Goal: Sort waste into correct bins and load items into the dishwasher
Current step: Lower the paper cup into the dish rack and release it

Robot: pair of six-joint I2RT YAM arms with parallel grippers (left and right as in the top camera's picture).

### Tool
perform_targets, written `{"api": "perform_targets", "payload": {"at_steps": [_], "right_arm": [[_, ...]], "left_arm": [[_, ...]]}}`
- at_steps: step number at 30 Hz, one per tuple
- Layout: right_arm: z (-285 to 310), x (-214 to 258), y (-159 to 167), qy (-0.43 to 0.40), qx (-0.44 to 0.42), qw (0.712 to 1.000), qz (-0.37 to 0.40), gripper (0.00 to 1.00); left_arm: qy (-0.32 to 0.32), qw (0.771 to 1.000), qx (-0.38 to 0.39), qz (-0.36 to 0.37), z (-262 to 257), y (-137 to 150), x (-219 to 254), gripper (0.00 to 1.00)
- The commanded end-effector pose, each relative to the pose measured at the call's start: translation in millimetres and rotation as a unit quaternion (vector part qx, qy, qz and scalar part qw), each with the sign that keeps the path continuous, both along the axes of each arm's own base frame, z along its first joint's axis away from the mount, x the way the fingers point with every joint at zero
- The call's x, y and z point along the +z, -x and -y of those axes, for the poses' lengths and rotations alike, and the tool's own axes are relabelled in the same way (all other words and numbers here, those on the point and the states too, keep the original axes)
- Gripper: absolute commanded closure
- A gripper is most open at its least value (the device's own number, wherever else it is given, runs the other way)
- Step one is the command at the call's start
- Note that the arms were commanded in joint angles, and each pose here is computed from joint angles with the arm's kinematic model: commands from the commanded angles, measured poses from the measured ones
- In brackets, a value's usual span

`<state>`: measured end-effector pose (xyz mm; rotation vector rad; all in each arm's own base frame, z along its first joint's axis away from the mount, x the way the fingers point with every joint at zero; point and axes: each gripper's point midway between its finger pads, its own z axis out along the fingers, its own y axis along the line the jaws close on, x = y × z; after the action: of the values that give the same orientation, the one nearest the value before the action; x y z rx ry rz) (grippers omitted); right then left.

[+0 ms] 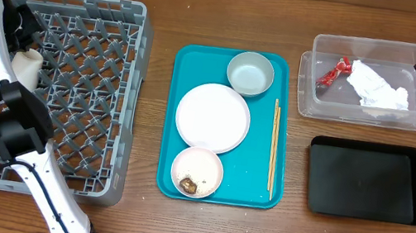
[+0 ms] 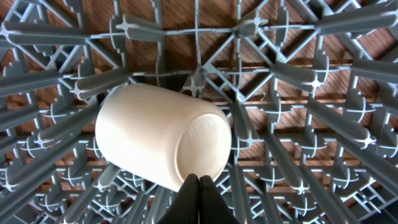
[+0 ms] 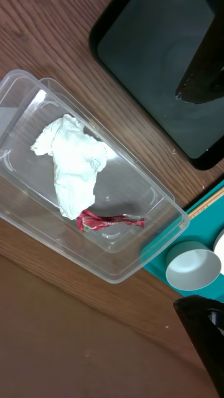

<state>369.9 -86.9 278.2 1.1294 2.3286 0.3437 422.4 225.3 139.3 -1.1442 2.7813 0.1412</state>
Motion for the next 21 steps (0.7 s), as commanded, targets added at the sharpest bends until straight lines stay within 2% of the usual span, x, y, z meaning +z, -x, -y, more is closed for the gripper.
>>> {"api": "perform_targets", "payload": {"at_steps": [1,12,21], "right_arm": [[3.5,3.9,-1.6,0.005,-0.005,1.000,0.006,0.00],[3.5,3.9,-1.6,0.006,-0.006,1.000,0.006,0.00],[3.6,4.0,-1.6,0.006,-0.006,1.000,0.006,0.00]], "left_arm": [[0.002,1.000,-0.006,-0.015,-1.4,1.2,-13.9,0.96],[0.006,0.999,-0.005,-0.034,-4.4,8.9,-27.7,0.96],[0.005,0.996,0.077,-0.035,-36.9,40.3,-12.3,0.96]]}}
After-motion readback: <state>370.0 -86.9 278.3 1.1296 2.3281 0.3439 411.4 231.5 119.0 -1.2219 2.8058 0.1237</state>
